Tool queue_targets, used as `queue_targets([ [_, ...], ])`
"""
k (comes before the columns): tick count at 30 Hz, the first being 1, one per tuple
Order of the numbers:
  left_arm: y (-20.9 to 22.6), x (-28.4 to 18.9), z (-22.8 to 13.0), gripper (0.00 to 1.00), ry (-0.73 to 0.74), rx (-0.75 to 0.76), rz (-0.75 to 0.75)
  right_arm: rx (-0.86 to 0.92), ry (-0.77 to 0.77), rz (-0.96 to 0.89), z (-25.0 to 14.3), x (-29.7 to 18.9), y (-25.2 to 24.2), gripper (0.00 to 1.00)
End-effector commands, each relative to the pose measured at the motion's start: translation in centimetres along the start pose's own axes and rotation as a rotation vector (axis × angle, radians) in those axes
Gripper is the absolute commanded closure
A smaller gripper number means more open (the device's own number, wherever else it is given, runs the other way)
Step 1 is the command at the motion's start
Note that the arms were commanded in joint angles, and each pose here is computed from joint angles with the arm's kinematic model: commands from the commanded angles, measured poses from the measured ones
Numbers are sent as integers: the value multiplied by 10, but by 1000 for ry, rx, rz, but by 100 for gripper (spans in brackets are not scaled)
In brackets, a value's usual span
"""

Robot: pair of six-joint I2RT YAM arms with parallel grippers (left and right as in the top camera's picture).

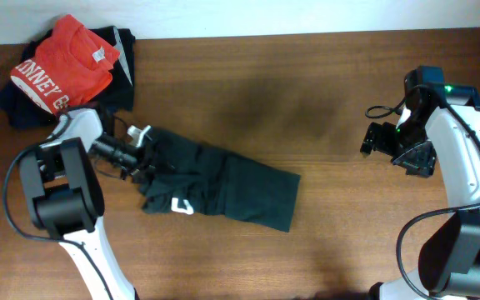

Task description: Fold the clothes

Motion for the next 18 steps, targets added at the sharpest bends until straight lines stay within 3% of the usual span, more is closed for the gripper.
queue_targets([
  [1,51,45,-15,99,162,-65,182,-2,-22,2,2,-6,0,1],
  [4,75,27,-16,100,149,-286,427,-2,-22,2,2,-6,0,1],
  [8,49,-17,0,99,102,-313,496,-2,-22,2,2,-6,0,1],
  [10,14,-54,10,99,7,-291,499,-2,-22,2,2,-6,0,1],
  [13,-46,-91,-3,99,-102,-177,517,-2,-22,2,2,-6,0,1],
  [15,-82,-96,-19,99,-145,-87,529,-2,-22,2,2,-6,0,1],
  [18,-114,-73,-37,99,-81,0,561,-2,-22,2,2,-6,0,1],
])
Point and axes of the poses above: each gripper's point midway between its finger pads, its own x axis out along the fingers, its own y axis along the line the jaws close on, z = x × y, the point moved 4 cm from there along -x, back along the fingers, and after that the axes turned 7 degrees about -x, right-handed, at the moved point
